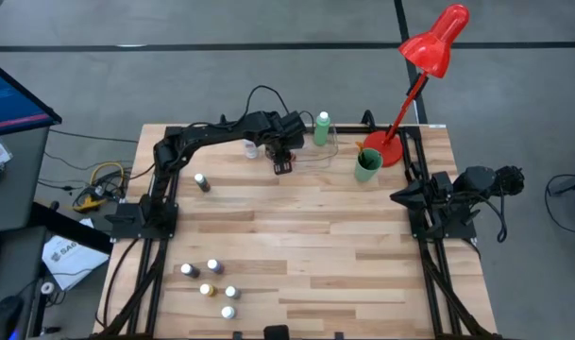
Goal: Pick & Place Paint Supplies
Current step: Put the small orange paint bottle into the transparent bin
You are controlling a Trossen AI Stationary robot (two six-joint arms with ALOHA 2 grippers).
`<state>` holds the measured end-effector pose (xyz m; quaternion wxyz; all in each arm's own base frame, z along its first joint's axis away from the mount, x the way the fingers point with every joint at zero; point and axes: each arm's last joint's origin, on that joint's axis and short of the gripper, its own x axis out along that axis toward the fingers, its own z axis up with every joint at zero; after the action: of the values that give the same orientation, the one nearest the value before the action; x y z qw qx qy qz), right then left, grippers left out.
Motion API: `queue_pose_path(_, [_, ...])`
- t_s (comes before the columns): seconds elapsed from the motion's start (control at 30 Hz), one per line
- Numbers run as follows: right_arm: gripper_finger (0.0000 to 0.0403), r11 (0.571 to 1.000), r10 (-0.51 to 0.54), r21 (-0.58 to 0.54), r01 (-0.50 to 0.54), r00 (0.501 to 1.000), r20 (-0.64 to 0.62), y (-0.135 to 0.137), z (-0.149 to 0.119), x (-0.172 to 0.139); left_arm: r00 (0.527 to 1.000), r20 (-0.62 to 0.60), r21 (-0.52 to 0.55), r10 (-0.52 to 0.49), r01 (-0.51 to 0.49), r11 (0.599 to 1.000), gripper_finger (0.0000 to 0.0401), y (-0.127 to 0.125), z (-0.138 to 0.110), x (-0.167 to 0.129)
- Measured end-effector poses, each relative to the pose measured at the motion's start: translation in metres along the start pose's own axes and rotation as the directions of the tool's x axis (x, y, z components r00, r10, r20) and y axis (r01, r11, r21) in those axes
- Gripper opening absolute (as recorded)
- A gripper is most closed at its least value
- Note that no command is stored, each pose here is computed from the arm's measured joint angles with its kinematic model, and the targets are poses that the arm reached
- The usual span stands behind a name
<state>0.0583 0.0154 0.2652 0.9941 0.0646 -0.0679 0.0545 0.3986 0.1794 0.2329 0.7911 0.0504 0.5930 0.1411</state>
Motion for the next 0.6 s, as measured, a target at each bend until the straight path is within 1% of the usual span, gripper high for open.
queue_pose_path(0.43, [0.0021,1.0,0.0,0.0,0.0,1.0,0.0,0.0,0.0,0.0,1.0,-0.017,0.012,-0.023,0.023,1.0,0.0116,-0.003,-0.0016,0.0076])
queue_pose_path(0.5, [0.0021,1.0,0.0,0.0,0.0,1.0,-0.001,0.0,-0.0001,0.0001,1.0,0.001,0.009,-0.013,0.013,1.0,0.0116,-0.0022,0.0002,0.0071])
queue_pose_path(0.6, [0.0021,1.0,0.0,0.0,0.0,1.0,-0.001,0.0,0.0,0.0,1.0,-0.009,0.007,-0.008,0.008,1.0,0.0116,-0.0008,-0.001,0.0072])
